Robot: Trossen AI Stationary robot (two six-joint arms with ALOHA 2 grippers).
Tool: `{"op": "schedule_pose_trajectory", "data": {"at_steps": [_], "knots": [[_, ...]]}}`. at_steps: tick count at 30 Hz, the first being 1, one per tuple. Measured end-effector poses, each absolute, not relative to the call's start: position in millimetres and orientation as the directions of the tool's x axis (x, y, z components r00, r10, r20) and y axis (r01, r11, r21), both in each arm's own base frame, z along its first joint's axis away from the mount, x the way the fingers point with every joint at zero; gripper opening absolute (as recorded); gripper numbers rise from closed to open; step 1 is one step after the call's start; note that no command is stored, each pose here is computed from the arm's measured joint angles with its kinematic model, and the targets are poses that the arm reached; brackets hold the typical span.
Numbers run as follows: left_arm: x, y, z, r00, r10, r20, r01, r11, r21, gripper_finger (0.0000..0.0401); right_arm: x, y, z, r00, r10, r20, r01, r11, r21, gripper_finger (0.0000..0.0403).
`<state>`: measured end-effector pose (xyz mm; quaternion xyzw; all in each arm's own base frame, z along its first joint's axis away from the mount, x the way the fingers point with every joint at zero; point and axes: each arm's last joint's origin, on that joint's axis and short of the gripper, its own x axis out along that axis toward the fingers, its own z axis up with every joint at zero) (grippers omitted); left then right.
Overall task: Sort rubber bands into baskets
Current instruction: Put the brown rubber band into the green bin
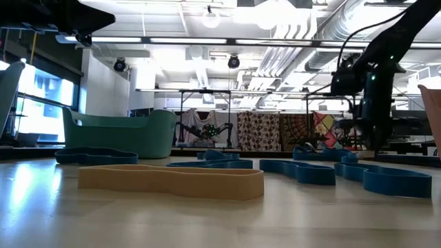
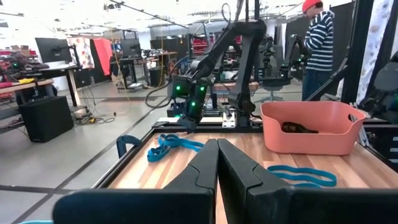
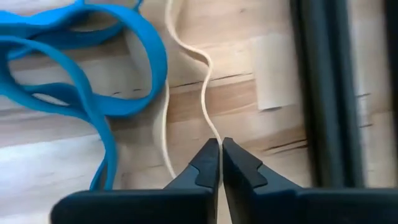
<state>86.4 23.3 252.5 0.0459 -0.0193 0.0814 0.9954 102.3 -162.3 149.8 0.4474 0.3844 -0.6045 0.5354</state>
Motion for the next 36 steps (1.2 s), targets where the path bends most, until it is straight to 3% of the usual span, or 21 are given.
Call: {"op": "schedule_pose_trajectory", "data": {"at_steps": [12,22,36], "knots": [[86,23,253,0.986,0.161,0.047,-0.165,0.982,0.088,0.0,93,-136,201,0.048,-0.568,-0.821,0.994,-0.052,0.094,0.0001],[86,23,253,0.986,0.161,0.047,-0.165,0.982,0.088,0.0,97,-115,249,-0.01,-0.743,-0.669,1.0,0.001,-0.016,0.0],[86,23,254,0.985,0.161,0.062,-0.166,0.983,0.073,0.0,148,-96,277,0.21,-0.827,-0.521,0.958,0.281,-0.059,0.0]]}}
